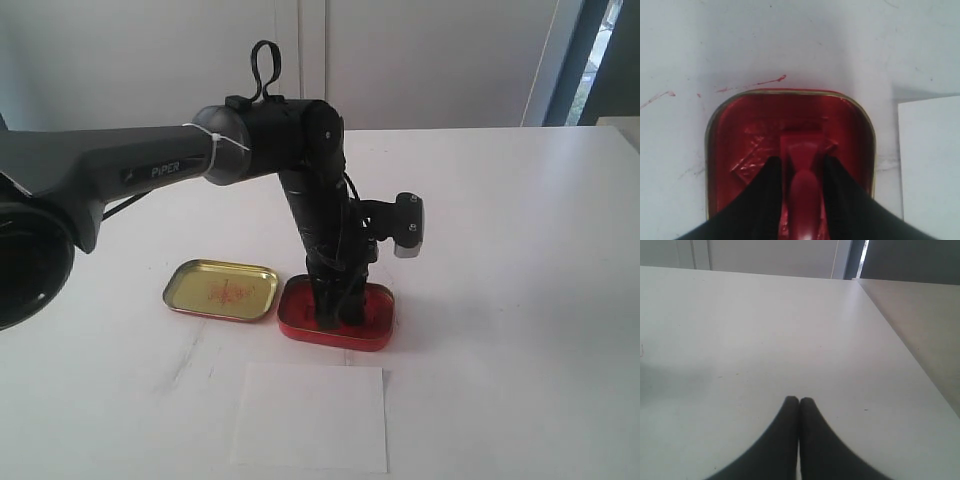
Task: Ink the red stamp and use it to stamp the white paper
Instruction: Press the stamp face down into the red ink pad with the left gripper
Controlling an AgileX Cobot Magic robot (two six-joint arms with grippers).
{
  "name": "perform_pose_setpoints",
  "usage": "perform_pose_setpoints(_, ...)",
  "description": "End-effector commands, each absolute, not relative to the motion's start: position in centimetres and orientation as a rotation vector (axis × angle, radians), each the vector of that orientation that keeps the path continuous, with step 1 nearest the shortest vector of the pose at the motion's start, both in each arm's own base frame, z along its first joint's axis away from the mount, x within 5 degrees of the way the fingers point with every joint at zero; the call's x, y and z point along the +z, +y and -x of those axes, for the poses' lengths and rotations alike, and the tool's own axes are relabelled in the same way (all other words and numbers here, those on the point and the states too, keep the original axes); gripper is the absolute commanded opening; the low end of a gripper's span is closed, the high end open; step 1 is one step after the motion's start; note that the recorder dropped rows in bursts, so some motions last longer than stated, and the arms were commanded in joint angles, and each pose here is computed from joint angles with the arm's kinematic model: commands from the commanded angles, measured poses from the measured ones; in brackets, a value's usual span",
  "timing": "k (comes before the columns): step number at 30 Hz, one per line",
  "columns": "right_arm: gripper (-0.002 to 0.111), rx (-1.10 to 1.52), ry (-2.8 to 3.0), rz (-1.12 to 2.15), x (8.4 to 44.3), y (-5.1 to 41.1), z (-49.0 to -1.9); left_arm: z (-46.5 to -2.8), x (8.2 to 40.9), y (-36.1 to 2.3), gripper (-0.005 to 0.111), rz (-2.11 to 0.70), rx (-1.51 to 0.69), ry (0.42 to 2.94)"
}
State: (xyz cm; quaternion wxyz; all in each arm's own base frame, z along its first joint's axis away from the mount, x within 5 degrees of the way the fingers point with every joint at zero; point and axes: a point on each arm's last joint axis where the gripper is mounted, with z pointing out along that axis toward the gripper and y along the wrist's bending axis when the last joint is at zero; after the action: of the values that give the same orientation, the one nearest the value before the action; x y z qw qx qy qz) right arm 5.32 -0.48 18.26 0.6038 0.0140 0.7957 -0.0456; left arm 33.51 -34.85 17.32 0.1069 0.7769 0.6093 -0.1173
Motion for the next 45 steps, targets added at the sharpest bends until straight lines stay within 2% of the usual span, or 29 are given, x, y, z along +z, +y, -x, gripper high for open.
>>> perform_pose_setpoints(1, 0.000, -0.117, 1.827, -0.030, 18.2, -0.5, -5.3, -33.3, 14.7, -35.0, 0.000, -2.338, -0.369, 1.834)
perform_pose_setpoints(12, 0.000, -0.117, 1.827, -0.030, 18.2, -0.5, -5.3, -33.3, 12.8, -34.9, 0.000, -2.363, -0.388, 1.875)
perform_pose_setpoints(23, 0.000, -0.117, 1.827, -0.030, 18.2, -0.5, -5.3, -33.6, 12.7, -34.6, 0.000, -2.377, -0.311, 1.892)
perform_pose_setpoints(45, 0.000, -0.117, 1.827, -0.030, 18.2, -0.5, -5.3, -33.5, 11.9, -34.4, 0.000, -2.403, -0.324, 1.924)
